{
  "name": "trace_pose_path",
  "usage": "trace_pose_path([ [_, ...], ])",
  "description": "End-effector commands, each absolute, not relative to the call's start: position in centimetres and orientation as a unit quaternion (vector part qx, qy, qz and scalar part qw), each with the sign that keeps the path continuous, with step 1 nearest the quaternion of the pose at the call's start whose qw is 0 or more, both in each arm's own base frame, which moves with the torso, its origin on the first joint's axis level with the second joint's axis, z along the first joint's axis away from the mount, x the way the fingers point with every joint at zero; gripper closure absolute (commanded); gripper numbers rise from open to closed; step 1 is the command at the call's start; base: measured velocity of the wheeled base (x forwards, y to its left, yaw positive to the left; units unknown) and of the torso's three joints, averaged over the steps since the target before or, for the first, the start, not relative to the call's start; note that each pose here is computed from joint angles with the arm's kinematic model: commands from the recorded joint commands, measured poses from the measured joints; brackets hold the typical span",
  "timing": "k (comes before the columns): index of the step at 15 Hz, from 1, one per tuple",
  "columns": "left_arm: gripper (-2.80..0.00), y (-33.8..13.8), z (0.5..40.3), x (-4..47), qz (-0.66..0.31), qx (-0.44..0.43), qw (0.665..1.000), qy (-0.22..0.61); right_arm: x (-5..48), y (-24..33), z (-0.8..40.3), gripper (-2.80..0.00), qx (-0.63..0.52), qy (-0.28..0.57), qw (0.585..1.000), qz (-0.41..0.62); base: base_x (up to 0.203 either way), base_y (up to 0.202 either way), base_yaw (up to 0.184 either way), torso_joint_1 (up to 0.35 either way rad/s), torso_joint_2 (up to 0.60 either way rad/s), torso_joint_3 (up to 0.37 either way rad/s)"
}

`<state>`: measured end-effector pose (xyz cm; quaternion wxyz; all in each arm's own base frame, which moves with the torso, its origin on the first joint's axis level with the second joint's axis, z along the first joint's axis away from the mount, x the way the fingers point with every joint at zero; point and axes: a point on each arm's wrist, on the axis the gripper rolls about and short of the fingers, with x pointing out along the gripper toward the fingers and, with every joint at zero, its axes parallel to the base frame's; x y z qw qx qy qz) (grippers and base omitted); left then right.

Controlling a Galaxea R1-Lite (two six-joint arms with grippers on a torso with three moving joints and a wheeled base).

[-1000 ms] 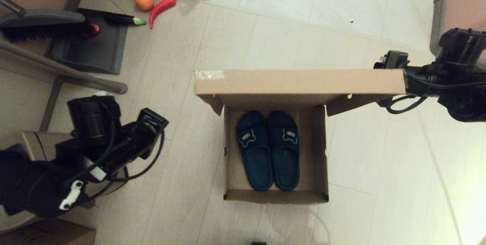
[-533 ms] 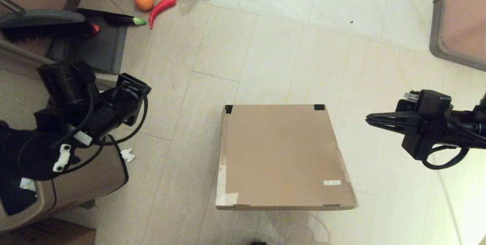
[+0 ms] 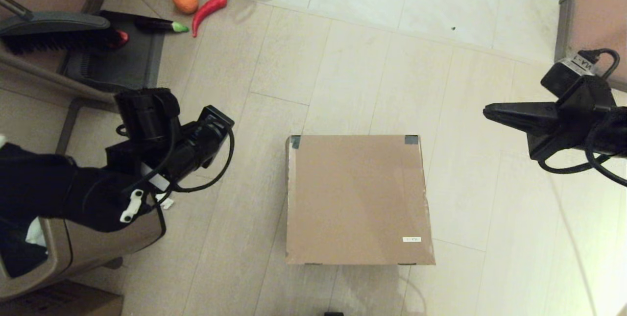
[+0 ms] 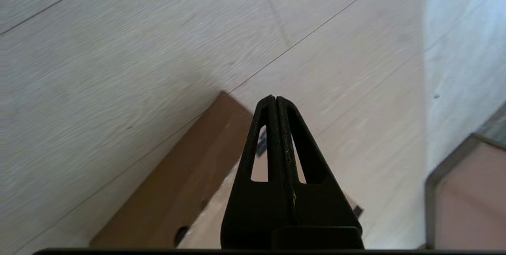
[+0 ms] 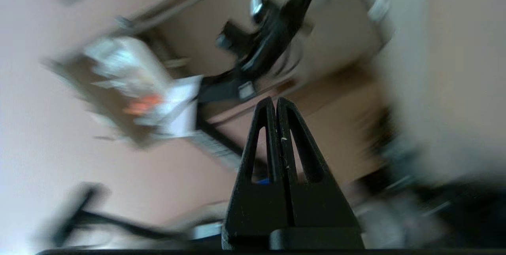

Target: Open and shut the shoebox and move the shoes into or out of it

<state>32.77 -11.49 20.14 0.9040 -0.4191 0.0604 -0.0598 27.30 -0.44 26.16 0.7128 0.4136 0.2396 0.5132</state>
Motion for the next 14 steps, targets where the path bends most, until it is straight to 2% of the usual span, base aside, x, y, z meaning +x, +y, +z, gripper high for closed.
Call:
trace_pose_path([
  [1, 0.0, -11.7, 19.2, 32.4, -0.057, -0.417, 0.904, 0.075, 27.8, -0.4, 25.1, 0.0, 0.355, 0.183, 0.759, 0.514, 0.0, 0.0, 0.0, 0.0, 0.0, 0.0],
  [3, 0.0, -11.6, 18.9, 32.1, -0.053, -0.415, 0.905, 0.08, 27.3, 0.9, 21.4, 0.0, 0.317, 0.133, 0.826, 0.446, 0.0, 0.0, 0.0, 0.0, 0.0, 0.0],
  [6, 0.0, -11.8, 17.7, 32.1, -0.043, -0.394, 0.913, 0.096, 25.5, 5.0, 16.6, 0.0, 0.199, 0.126, 0.903, 0.359, 0.0, 0.0, 0.0, 0.0, 0.0, 0.0],
  [9, 0.0, -11.5, 15.5, 31.3, -0.03, -0.369, 0.92, 0.129, 24.9, 9.0, 14.4, 0.0, 0.113, 0.192, 0.93, 0.292, 0.0, 0.0, 0.0, 0.0, 0.0, 0.0],
  [14, 0.0, -12.5, 11.3, 33.0, -0.039, -0.31, 0.94, 0.133, 31.4, 12.0, 12.3, 0.0, -0.028, 0.192, 0.974, 0.121, 0.0, 0.0, 0.0, 0.0, 0.0, 0.0],
])
